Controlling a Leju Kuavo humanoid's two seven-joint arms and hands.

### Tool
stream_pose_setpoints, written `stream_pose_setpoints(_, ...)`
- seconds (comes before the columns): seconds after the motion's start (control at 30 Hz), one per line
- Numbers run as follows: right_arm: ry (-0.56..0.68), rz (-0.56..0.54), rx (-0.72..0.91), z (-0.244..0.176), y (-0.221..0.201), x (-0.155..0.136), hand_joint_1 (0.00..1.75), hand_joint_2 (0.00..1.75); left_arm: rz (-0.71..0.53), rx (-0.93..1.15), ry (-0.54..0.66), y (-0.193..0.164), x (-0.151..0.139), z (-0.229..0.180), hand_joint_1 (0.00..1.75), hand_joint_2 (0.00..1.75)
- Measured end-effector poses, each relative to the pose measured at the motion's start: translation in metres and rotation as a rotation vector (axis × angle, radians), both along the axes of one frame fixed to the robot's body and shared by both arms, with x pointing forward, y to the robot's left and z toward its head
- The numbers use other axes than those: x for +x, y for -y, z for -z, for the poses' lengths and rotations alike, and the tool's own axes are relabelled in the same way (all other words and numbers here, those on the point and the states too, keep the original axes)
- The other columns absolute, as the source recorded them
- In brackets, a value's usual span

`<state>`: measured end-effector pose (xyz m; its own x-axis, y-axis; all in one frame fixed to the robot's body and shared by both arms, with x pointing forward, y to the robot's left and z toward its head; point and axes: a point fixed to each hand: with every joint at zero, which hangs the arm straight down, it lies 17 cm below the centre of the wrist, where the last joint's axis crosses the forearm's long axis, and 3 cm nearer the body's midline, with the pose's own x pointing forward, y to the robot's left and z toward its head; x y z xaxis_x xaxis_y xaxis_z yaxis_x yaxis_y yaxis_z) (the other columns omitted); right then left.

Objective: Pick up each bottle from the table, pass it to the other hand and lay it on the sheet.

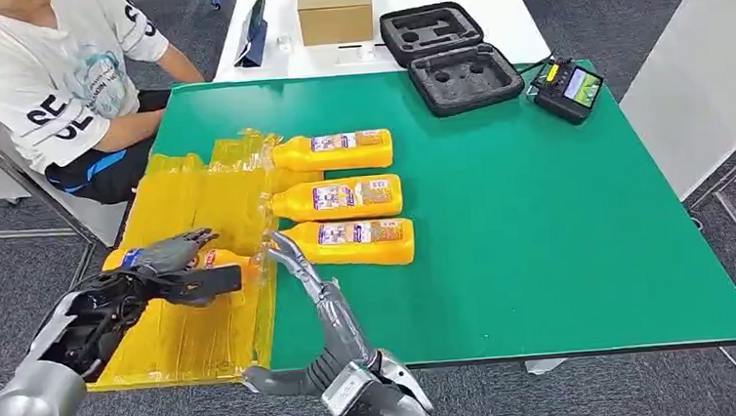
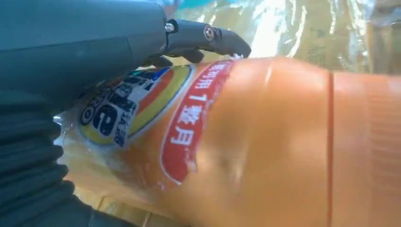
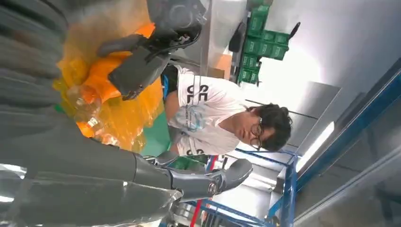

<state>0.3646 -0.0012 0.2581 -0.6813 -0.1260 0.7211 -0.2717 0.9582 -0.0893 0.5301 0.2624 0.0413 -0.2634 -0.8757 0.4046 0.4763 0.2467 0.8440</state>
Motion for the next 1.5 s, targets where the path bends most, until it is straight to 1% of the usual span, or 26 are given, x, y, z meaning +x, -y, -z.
stream_pose_setpoints(0.2,-0.011,0.014,-0.024,0.009,0.001,0.002,0.0,1.75,0.019,-0.2,-0.084,0.019,-0.006,-0.011,0.0,0.0)
stream_pose_setpoints(0.3,-0.02,0.016,-0.03,0.013,0.001,0.002,0.0,1.75,0.0,-0.379,-0.149,0.026,-0.007,-0.024,0.0,0.0)
stream_pose_setpoints(0.37,-0.025,0.019,-0.035,0.016,0.0,0.002,0.0,1.75,-0.022,-0.489,-0.163,0.028,-0.006,-0.034,0.0,0.0)
stream_pose_setpoints(0.73,-0.038,0.023,-0.043,0.023,0.001,0.002,0.0,1.75,-0.07,-0.605,-0.156,0.026,-0.003,-0.041,0.0,0.0)
stream_pose_setpoints(0.8,-0.039,0.022,-0.046,0.024,0.001,0.001,0.0,1.75,-0.112,-0.651,-0.115,0.02,0.0,-0.044,0.0,0.0)
stream_pose_setpoints(0.93,-0.033,0.019,-0.069,0.027,-0.002,-0.003,0.0,1.75,-0.246,-0.685,0.087,-0.004,0.015,-0.057,0.0,0.0)
stream_pose_setpoints(0.97,-0.029,0.024,-0.081,0.028,-0.003,-0.003,0.0,1.75,-0.286,-0.683,0.165,-0.013,0.019,-0.065,0.0,0.0)
stream_pose_setpoints(1.0,-0.014,0.043,-0.102,0.028,-0.003,-0.004,0.0,1.75,-0.327,-0.659,0.286,-0.026,0.023,-0.077,0.0,0.0)
stream_pose_setpoints(1.03,0.014,0.085,-0.151,0.028,-0.003,-0.004,0.0,1.75,-0.353,-0.627,0.405,-0.036,0.025,-0.092,0.0,0.0)
stream_pose_setpoints(1.07,0.046,0.138,-0.214,0.029,-0.002,-0.003,0.0,1.75,-0.371,-0.583,0.526,-0.044,0.024,-0.108,0.0,1.75)
stream_pose_setpoints(1.13,0.102,0.249,-0.402,0.035,-0.005,0.005,0.0,1.75,-0.407,-0.518,0.715,-0.057,0.018,-0.135,0.0,1.75)
stream_pose_setpoints(1.23,0.085,0.412,-0.737,0.066,0.005,0.036,0.0,1.75,-0.489,-0.493,0.881,-0.081,0.0,-0.157,0.0,1.75)
stream_pose_setpoints(1.3,0.045,0.492,-0.874,0.084,0.023,0.058,0.0,1.75,-0.542,-0.506,0.928,-0.098,-0.013,-0.16,0.0,1.75)
stream_pose_setpoints(1.4,-0.015,0.575,-1.034,0.106,0.05,0.086,0.0,1.75,-0.611,-0.543,0.983,-0.124,-0.033,-0.162,0.0,1.75)
stream_pose_setpoints(1.5,-0.069,0.633,-1.111,0.12,0.076,0.108,0.0,1.75,-0.659,-0.574,1.028,-0.142,-0.051,-0.164,0.0,1.75)
